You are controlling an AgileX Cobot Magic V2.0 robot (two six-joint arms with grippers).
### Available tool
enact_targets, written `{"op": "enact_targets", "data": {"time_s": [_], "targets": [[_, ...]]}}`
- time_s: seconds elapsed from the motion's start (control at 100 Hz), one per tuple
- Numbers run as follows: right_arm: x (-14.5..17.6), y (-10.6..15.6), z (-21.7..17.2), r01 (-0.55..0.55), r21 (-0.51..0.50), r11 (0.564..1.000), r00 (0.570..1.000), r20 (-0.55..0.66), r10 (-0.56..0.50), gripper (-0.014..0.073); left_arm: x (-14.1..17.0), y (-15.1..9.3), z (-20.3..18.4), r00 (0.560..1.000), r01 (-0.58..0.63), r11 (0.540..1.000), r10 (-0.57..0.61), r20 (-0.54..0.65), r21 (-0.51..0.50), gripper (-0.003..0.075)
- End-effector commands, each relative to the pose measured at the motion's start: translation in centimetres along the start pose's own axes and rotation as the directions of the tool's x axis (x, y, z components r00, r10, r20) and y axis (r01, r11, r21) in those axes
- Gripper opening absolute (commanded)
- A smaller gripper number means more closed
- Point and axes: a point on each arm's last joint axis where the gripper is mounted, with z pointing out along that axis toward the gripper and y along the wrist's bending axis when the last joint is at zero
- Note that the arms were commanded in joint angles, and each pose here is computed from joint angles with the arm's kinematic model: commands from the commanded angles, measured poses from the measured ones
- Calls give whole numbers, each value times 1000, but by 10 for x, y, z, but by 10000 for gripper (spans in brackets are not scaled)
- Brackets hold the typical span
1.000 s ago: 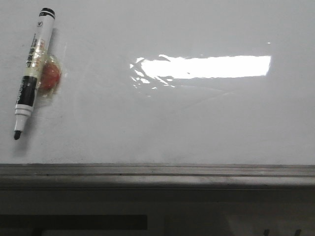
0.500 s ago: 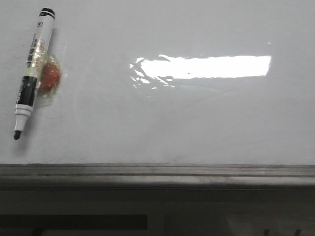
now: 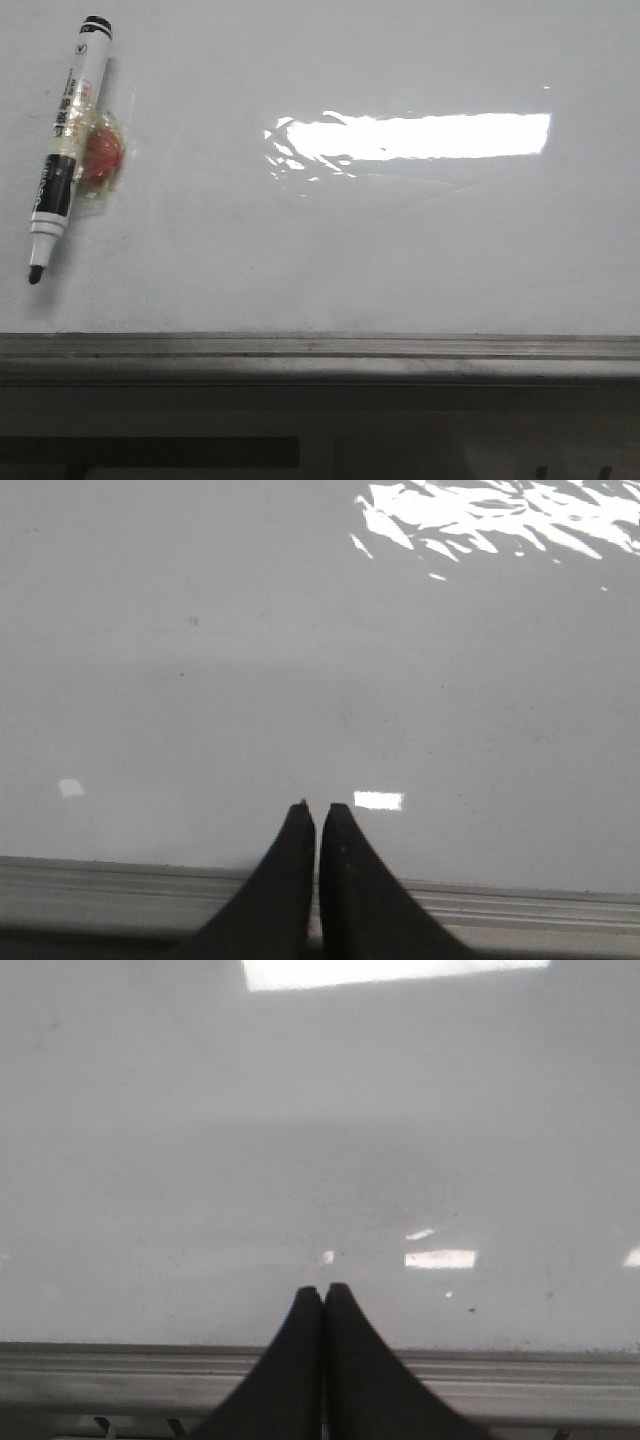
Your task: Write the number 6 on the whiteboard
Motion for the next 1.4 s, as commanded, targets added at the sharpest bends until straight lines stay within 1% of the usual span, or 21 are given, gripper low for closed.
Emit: {"op": "enact_targets", "data": {"time_s": [0.0,0.27,0.38,0.46,0.55,0.7,0.73,0.84,0.91,1.02,1.11,1.17,1.24,1.31,1.39], "targets": [[5,0,2,16,5,1000,999,28,-16,-64,9,1,3,999,11,1000,-11,37,-1,-19],[5,0,2,18,5,1000,999,28,-18,-64,9,1,3,999,11,1000,-11,39,-1,-19],[2,0,1,17,2,1000,998,57,-17,-64,8,2,2,999,-29,999,30,46,-14,-19],[-4,1,1,18,-7,1000,992,128,-17,-64,4,2,2,993,-79,996,81,90,-28,-19],[-10,2,0,24,-13,1000,981,191,-21,-64,-2,2,1,983,-98,995,101,156,-30,-19],[-11,2,0,23,-15,1000,979,201,-19,-64,-11,0,0,962,-92,996,94,257,-22,-19],[-12,2,0,11,-20,1000,977,212,-7,-64,-12,0,-1,958,-92,996,94,270,-21,-19],[-17,3,-2,-78,-56,995,961,260,90,-64,-14,0,-1,952,-93,996,94,292,-20,-19],[-16,3,0,-89,-58,994,963,249,100,-64,-14,0,-1,952,-86,996,88,292,-18,-19],[-17,3,2,-65,-51,997,967,244,76,-64,-16,-1,-2,955,34,999,-39,296,22,-19],[-18,3,4,-117,-63,991,965,230,128,-64,-20,-1,-4,953,40,999,-46,298,25,-19],[-18,3,5,-121,-61,991,969,211,131,-64,-23,-1,-5,954,42,999,-48,295,26,-19],[-18,3,5,-122,-58,991,974,186,131,-64,-29,-2,-7,958,106,993,-115,264,48,-19],[-22,4,5,-123,-53,991,982,140,129,-64,-37,-3,-9,968,104,994,-111,226,45,-19],[-33,4,2,-123,-53,991,982,136,129,-64,-54,-4,-10,979,22,999,-27,203,29,-19]]}}
